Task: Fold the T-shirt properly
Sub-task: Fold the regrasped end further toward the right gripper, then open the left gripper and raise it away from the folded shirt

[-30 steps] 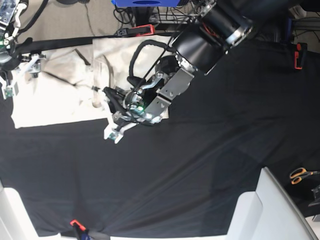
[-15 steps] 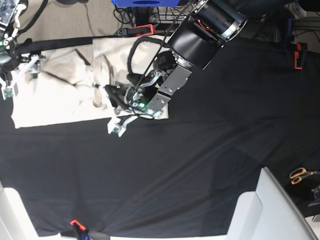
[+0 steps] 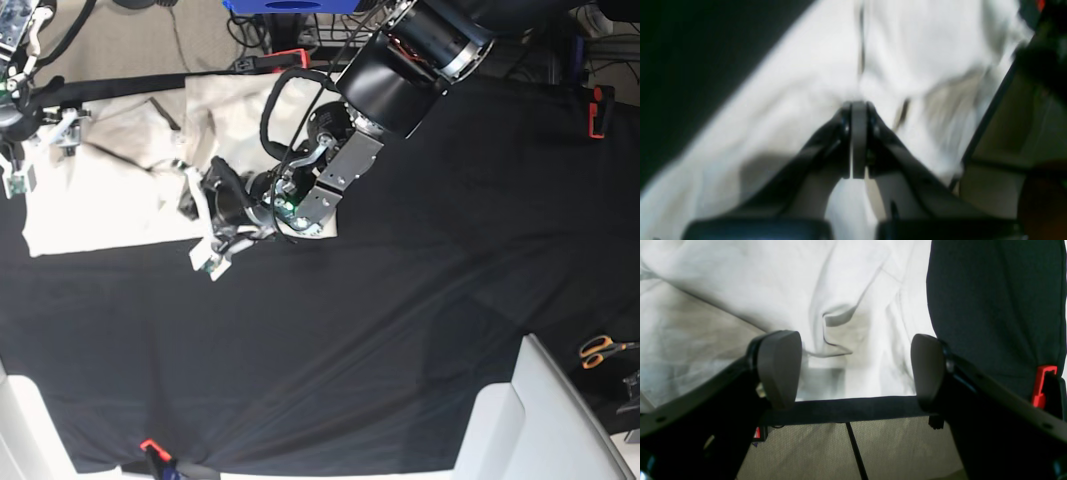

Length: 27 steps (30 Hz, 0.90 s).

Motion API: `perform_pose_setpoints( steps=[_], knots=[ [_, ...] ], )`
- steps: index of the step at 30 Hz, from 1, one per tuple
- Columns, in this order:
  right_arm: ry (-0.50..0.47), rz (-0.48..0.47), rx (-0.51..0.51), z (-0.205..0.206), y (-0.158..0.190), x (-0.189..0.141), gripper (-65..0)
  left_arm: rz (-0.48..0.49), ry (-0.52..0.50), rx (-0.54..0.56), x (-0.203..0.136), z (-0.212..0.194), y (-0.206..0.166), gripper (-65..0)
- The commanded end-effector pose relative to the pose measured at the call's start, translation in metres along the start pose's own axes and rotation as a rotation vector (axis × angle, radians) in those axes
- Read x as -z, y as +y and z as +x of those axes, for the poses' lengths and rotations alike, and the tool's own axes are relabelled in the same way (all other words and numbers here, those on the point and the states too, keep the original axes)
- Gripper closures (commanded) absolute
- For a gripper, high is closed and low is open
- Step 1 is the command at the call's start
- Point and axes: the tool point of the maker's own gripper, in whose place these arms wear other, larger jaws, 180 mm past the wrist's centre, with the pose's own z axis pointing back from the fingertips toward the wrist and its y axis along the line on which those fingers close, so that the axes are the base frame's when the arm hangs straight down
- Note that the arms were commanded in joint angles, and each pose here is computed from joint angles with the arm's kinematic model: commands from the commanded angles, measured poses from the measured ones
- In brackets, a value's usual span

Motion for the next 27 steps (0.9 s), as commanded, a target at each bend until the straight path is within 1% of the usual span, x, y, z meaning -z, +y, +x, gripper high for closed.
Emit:
perform_pose_setpoints(
  steps=[1, 2, 4, 6, 7, 9, 11, 12, 14, 17, 18, 19, 21, 23, 25, 27],
  knots=[
    [-0.031, -0.016, -0.005, 0.009, -0.007, -0.003, -48.3, -0.009, -0.048, 0.006, 0.002, 0.020, 0.001, 0.0],
    [-0.031, -0.016, -0.005, 0.009, -0.007, -0.003, -48.3, -0.018, -0.067, -0.017, 0.004, 0.022, 0.005, 0.0],
    [-0.030, -0.014, -0.004, 0.008, -0.005, -0.003, -48.3, -0.040, -0.133, -0.108, 0.005, 0.032, 0.016, 0.0],
    [-0.029, -0.013, -0.004, 0.008, -0.005, -0.003, -48.3, -0.037, -0.202, -0.191, 0.002, 0.054, 0.033, 0.0],
    [-0.029, -0.012, -0.005, 0.008, -0.005, -0.003, -48.5, -0.037, -0.223, -0.206, 0.000, 0.064, 0.037, 0.0],
    [-0.030, -0.010, -0.008, 0.009, -0.004, -0.003, -48.6, -0.056, -0.282, -0.169, -0.008, 0.096, 0.032, 0.0],
    [-0.041, 0.010, -0.031, 0.015, 0.005, -0.002, -48.8, -0.062, -0.340, -0.111, -0.028, 0.118, 0.034, 0.0],
    [-0.042, 0.029, -0.058, 0.016, 0.013, -0.002, -48.8, -0.049, -0.332, -0.080, -0.041, 0.117, 0.041, 0.0],
    [-0.051, 0.071, -0.115, 0.019, 0.033, -0.005, -48.6, 0.022, -0.309, -0.044, -0.064, 0.115, 0.057, 0.0],
    [-0.094, 0.136, -0.193, 0.034, 0.065, -0.013, -48.5, 0.219, -0.269, -0.085, -0.105, 0.081, 0.103, 0.0],
    [-0.116, 0.156, -0.219, 0.042, 0.075, -0.015, -48.5, 0.288, -0.255, -0.100, -0.122, 0.063, 0.120, 0.0],
    [-0.131, 0.179, -0.252, 0.047, 0.085, -0.017, -48.5, 0.336, -0.240, -0.108, -0.139, 0.044, 0.130, 0.0],
    [-0.143, 0.236, -0.299, 0.052, 0.110, -0.017, -48.5, 0.411, -0.203, -0.132, -0.173, 0.000, 0.148, 0.0],
    [-0.149, 0.274, -0.326, 0.057, 0.127, -0.017, -48.3, 0.469, -0.178, -0.189, -0.203, -0.041, 0.158, 0.0],
    [-0.165, 0.283, -0.329, 0.065, 0.132, -0.015, -48.3, 0.546, -0.174, -0.235, -0.236, -0.070, 0.171, 0.0],
    [-0.179, 0.281, -0.328, 0.074, 0.132, -0.012, -48.5, 0.644, -0.146, -0.244, -0.265, -0.102, 0.180, 0.0]
  ],
)
